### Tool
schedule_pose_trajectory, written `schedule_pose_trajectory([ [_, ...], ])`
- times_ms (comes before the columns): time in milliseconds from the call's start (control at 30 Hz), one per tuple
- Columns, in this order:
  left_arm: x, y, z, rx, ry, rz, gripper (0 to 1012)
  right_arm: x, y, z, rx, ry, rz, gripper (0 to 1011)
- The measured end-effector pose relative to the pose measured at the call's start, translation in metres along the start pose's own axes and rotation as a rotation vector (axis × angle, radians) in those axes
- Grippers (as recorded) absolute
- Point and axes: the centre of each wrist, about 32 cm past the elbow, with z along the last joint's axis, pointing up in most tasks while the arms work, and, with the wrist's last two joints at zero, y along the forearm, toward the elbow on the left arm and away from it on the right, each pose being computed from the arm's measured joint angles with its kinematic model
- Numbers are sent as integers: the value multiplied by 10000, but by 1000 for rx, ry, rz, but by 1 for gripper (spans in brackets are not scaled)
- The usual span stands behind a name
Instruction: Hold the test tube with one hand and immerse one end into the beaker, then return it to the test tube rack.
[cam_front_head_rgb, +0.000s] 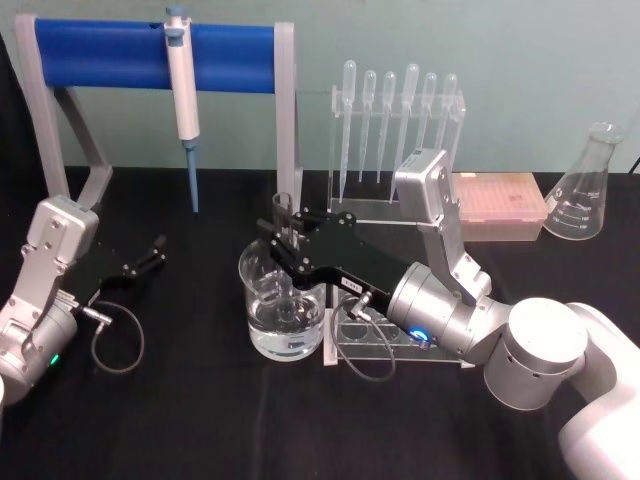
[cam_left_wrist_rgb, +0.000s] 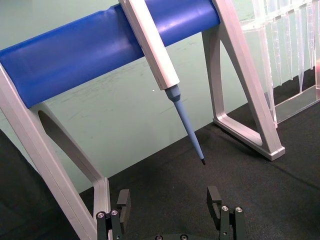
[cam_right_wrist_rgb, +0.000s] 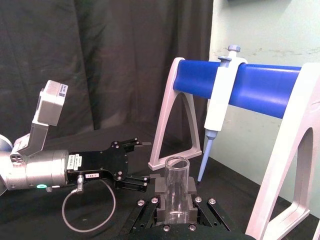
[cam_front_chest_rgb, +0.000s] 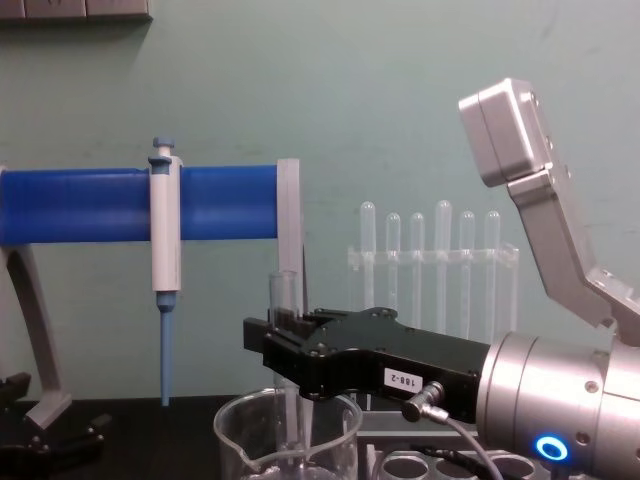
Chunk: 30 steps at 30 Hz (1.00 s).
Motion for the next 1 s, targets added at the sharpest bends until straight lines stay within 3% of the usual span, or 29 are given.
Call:
schedule_pose_trajectory([
  [1000, 0, 0, 0, 0, 0, 0, 1000, 0, 0, 0, 0, 0, 0, 226],
])
